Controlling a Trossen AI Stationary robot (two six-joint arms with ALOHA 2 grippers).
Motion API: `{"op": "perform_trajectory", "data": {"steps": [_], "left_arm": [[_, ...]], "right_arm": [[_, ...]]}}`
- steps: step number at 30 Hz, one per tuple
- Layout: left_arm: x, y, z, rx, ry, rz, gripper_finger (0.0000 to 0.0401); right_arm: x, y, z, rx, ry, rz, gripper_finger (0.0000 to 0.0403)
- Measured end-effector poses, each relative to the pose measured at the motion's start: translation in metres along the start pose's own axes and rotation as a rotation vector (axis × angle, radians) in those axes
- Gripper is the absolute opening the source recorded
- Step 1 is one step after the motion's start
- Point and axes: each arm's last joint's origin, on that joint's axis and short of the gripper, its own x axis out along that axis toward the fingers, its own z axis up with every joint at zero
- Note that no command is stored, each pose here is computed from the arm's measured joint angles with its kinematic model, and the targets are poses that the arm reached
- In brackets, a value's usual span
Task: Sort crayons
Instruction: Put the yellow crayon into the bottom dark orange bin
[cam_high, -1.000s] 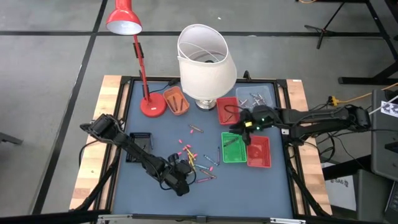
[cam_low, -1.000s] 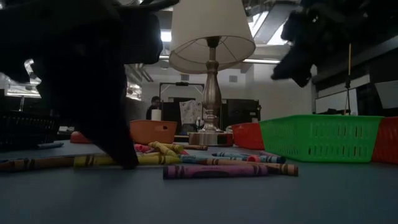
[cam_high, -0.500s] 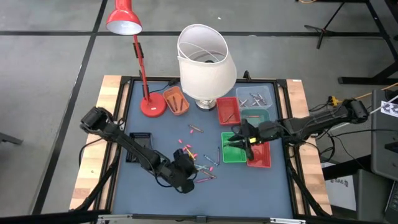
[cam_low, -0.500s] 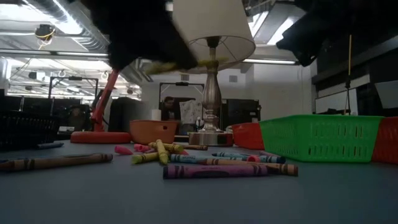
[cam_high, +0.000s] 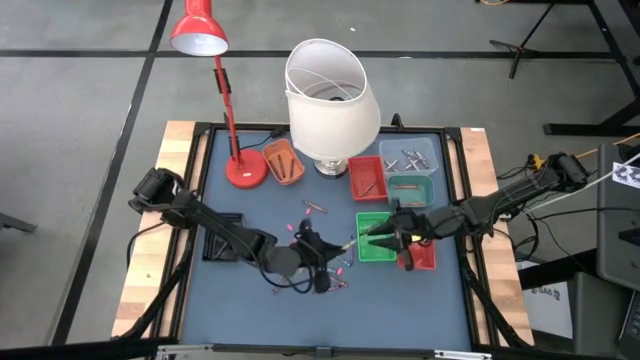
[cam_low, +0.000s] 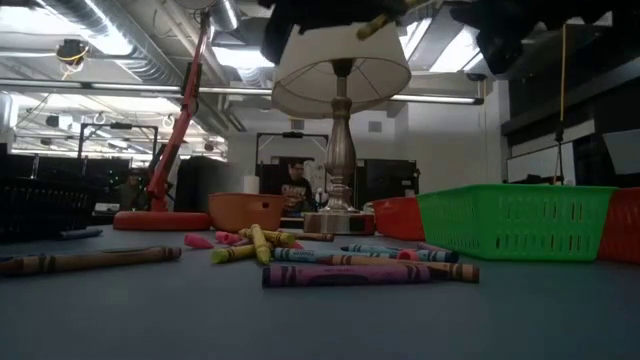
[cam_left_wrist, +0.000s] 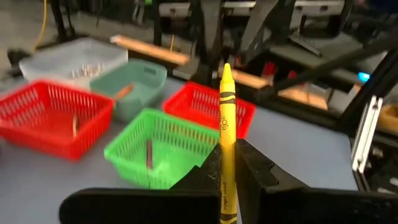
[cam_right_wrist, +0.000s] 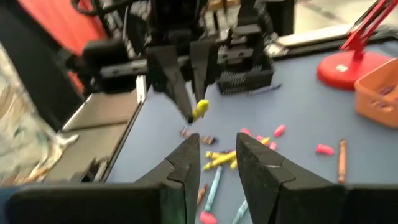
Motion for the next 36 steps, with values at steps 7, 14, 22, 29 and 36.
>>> {"op": "perform_trajectory", "data": {"steps": [7, 14, 22, 29, 36], "left_arm": [[0.008, 0.006, 0.015, 0.054, -0.098, 0.001, 0.0007], [0.012, 0.011, 0.024, 0.097, -0.153, 0.011, 0.0008], [0.013, 0.012, 0.026, 0.104, -0.158, -0.008, 0.0008], [0.012, 0.011, 0.025, 0.108, -0.148, -0.040, 0.0008], [0.013, 0.011, 0.025, 0.115, -0.139, -0.038, 0.0008]], "right_arm": [[0.002, 0.001, 0.010, 0.030, -0.123, -0.033, 0.0101], [0.021, 0.004, 0.004, 0.043, -0.170, -0.021, 0.0101], [0.039, 0.007, -0.003, 0.056, -0.217, 0.026, 0.0101], [0.040, 0.008, -0.001, 0.058, -0.249, 0.030, 0.0101], [0.040, 0.008, 0.001, 0.041, -0.271, 0.033, 0.0081]]}}
